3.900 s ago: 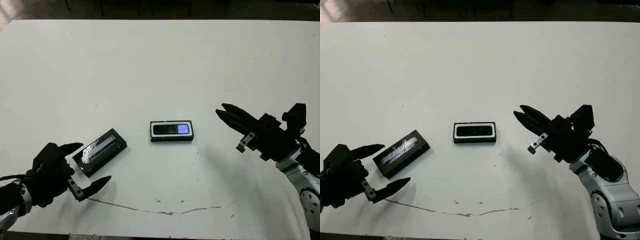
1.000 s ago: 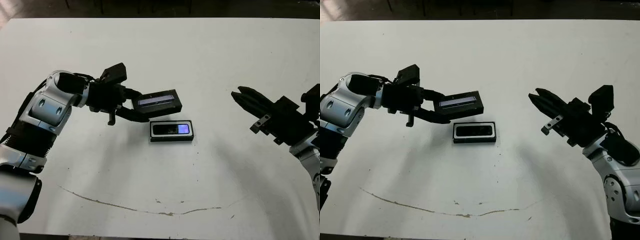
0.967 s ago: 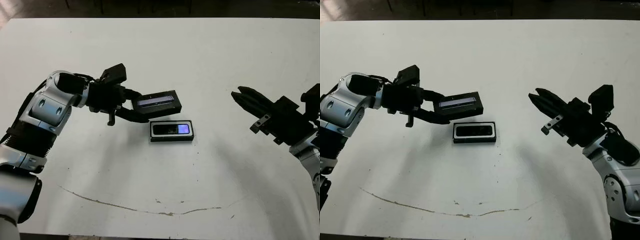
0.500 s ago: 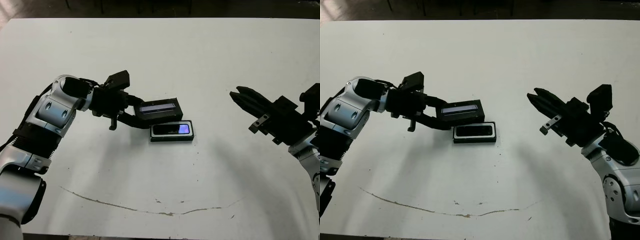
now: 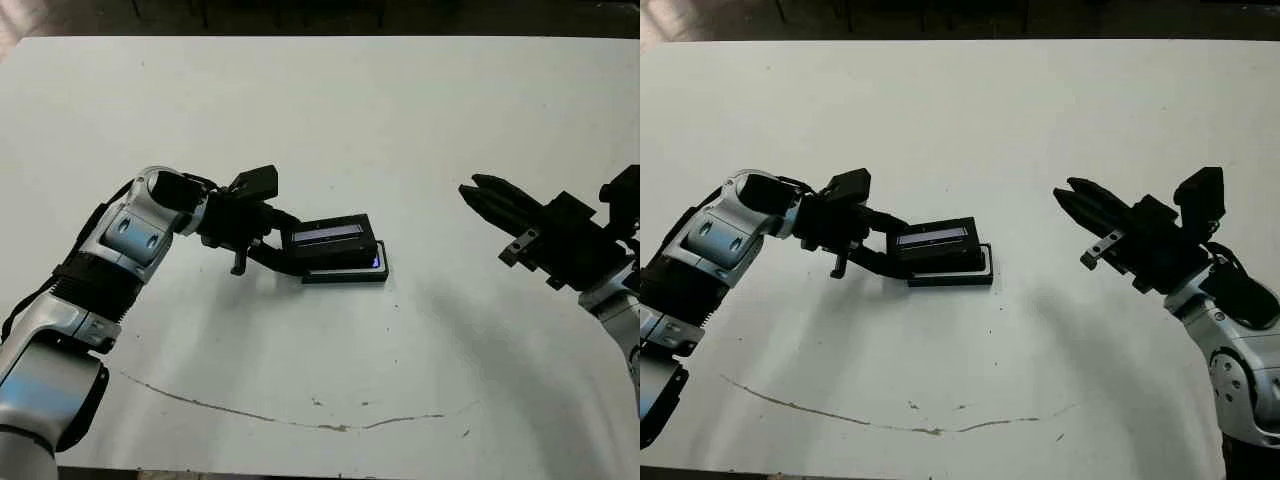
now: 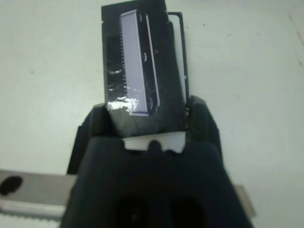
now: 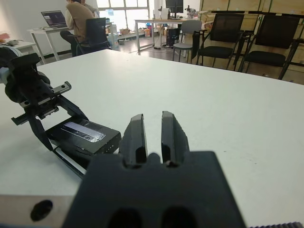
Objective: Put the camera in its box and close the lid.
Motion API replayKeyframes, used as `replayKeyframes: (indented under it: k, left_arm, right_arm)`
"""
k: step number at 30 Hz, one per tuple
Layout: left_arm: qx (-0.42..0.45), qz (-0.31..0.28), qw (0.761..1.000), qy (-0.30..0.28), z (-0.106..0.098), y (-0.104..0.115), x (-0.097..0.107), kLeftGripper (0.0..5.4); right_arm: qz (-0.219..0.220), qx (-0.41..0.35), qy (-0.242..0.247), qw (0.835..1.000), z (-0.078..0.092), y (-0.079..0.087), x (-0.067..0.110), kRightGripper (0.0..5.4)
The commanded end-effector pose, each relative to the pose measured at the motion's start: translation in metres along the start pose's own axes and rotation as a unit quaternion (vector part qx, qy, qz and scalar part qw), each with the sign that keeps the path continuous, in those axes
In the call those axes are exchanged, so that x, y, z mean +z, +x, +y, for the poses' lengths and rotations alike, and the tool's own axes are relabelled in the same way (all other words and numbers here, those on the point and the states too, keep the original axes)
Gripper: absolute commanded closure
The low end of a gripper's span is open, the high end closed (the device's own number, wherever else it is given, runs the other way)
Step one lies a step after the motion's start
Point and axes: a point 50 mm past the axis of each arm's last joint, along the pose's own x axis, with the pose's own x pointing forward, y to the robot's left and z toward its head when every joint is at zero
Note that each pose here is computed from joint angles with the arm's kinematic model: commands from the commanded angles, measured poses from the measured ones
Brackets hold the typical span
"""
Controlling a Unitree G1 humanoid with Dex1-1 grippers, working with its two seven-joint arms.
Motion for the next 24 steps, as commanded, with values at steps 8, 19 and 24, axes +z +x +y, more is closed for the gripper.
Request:
replayKeyframes:
  k: [8, 19, 24]
  left_arm:
    - [-0.026, 0.039, 0.999, -0.020, -0.0080, 0.0077, -0.0146, 3.98]
    - [-0.030, 0.047, 0.998, -0.007, -0.0078, 0.0041, -0.0136, 3.98]
    - [-0.045, 0.050, 0.998, -0.010, -0.0079, 0.0042, -0.0149, 3.98]
  right_arm:
    - [0.011, 0.006, 0.019, 1.000, -0.0024, -0.0018, -0.0026, 5.40]
    - [0.012, 0.007, 0.037, 0.999, -0.0031, -0.0016, -0.0057, 5.40]
    - [0.014, 0.004, 0.030, 0.999, -0.0034, -0.0019, -0.0059, 5.40]
